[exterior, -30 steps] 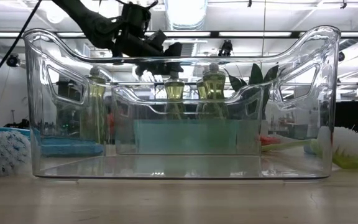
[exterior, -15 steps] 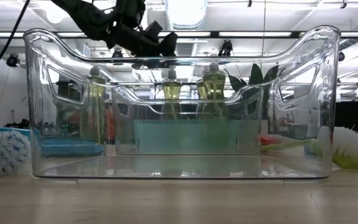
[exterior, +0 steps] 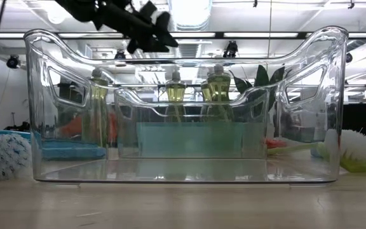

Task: Pick & Place Kitchen Sink Supplies
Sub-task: Put the transparent soap dispenser into the blue bin

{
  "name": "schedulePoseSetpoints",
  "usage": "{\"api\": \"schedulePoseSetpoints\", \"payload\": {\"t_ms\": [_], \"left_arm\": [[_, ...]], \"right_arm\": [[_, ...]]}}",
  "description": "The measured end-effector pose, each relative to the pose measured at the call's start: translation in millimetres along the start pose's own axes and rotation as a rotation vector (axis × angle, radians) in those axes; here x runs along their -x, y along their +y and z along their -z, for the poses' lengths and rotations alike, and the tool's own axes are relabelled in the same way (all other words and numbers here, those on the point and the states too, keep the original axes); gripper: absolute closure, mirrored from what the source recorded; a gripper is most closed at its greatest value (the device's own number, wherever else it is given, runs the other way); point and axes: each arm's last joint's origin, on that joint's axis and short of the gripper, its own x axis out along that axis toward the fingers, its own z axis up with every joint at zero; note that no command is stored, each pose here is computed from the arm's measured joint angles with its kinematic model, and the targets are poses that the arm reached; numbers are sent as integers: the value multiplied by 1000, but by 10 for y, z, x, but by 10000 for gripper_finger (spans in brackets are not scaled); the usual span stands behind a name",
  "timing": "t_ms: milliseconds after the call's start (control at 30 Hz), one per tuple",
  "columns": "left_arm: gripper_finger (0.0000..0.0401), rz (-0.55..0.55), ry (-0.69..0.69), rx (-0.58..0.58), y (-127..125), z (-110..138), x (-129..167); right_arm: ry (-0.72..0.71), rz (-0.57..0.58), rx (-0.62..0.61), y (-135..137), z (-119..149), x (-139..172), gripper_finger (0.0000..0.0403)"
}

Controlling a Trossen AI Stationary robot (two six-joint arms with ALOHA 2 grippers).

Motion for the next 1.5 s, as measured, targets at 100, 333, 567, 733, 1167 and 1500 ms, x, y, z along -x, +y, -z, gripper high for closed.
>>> {"api": "schedulePoseSetpoints", "payload": {"t_ms": [100, 333, 567, 733, 1167, 1500], "left_arm": [[167, 4, 30, -9, 25, -82, 183], [167, -2, 146, -4, 133, -170, 629], [167, 5, 246, -23, 227, -184, 1041], [167, -22, 245, -10, 285, -95, 1212], [167, -274, 149, 42, 496, 241, 1697], [167, -316, 203, 107, 496, 662, 1674]], "right_arm": [[4, 0, -8, 1, 5, 0, 394], [5, 0, -7, 1, 6, 0, 394], [-1, 0, -13, 0, -2, -1, 394], [-4, 0, -14, 0, -5, -1, 394], [-4, 2, -11, -2, -5, -2, 394], [-3, 8, -11, -4, -4, -2, 394]]}}
